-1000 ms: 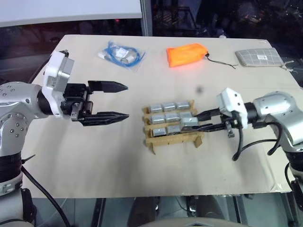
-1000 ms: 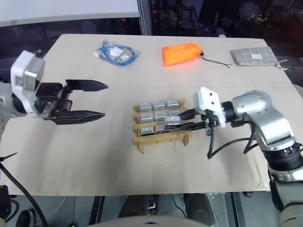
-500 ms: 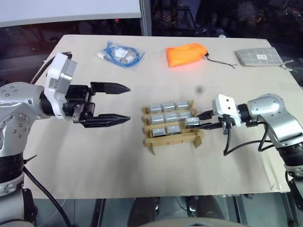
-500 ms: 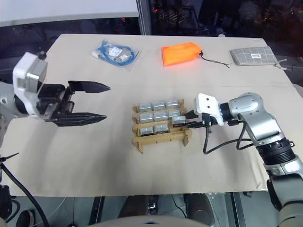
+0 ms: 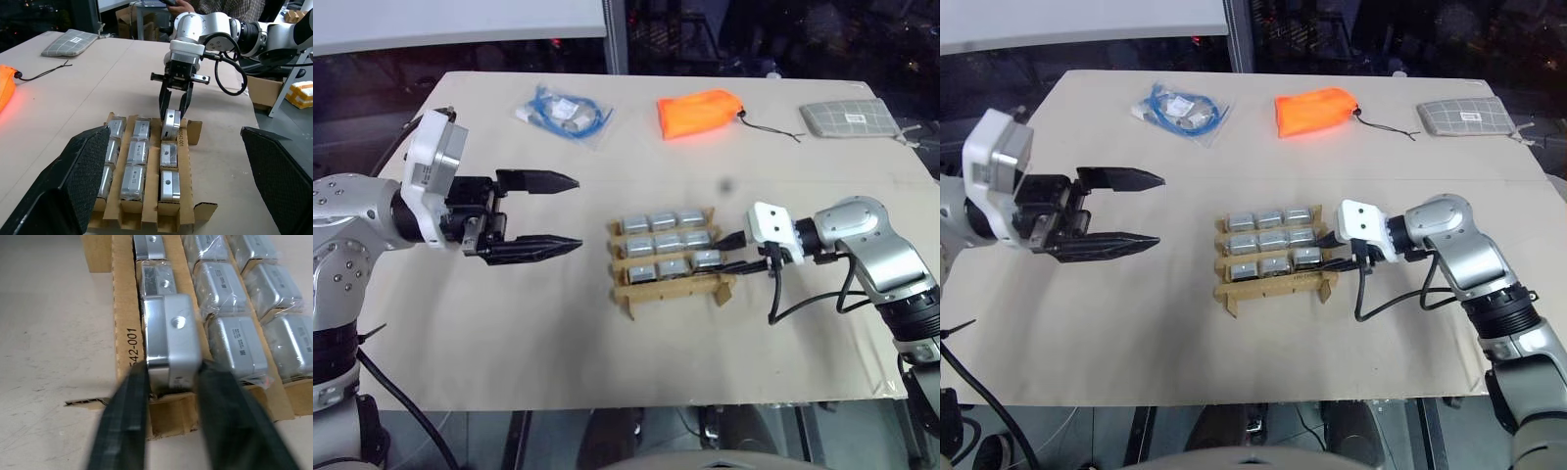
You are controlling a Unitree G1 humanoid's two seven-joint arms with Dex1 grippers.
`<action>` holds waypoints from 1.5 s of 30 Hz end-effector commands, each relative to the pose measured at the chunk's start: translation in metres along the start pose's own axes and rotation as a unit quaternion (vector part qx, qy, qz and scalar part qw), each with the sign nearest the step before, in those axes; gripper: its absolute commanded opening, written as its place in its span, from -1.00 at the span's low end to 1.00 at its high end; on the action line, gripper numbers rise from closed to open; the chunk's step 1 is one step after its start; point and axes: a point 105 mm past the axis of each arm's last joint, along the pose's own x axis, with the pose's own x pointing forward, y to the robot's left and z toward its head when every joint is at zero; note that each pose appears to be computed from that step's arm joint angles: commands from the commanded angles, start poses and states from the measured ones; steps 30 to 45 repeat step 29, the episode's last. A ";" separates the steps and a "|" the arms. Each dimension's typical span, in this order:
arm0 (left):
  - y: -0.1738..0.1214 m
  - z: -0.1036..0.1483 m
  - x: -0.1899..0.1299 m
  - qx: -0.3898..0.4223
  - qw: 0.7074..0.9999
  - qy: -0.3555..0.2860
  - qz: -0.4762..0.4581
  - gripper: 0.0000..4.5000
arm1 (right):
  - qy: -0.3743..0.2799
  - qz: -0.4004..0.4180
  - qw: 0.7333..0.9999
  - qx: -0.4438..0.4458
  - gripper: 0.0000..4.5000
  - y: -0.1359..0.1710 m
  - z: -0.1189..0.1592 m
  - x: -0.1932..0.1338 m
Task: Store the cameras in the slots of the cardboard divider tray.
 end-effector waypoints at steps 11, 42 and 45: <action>-0.003 -0.023 -0.009 -0.014 0.997 0.046 0.062 1.00 | -0.078 -0.077 0.993 0.048 0.69 0.006 0.013 -0.029; -0.046 -0.153 -0.024 -0.117 0.964 0.054 0.234 1.00 | -0.090 -0.311 0.917 0.233 0.69 0.110 -0.081 -0.071; -0.046 -0.153 -0.024 -0.117 0.964 0.054 0.234 1.00 | -0.090 -0.311 0.917 0.233 0.69 0.110 -0.081 -0.071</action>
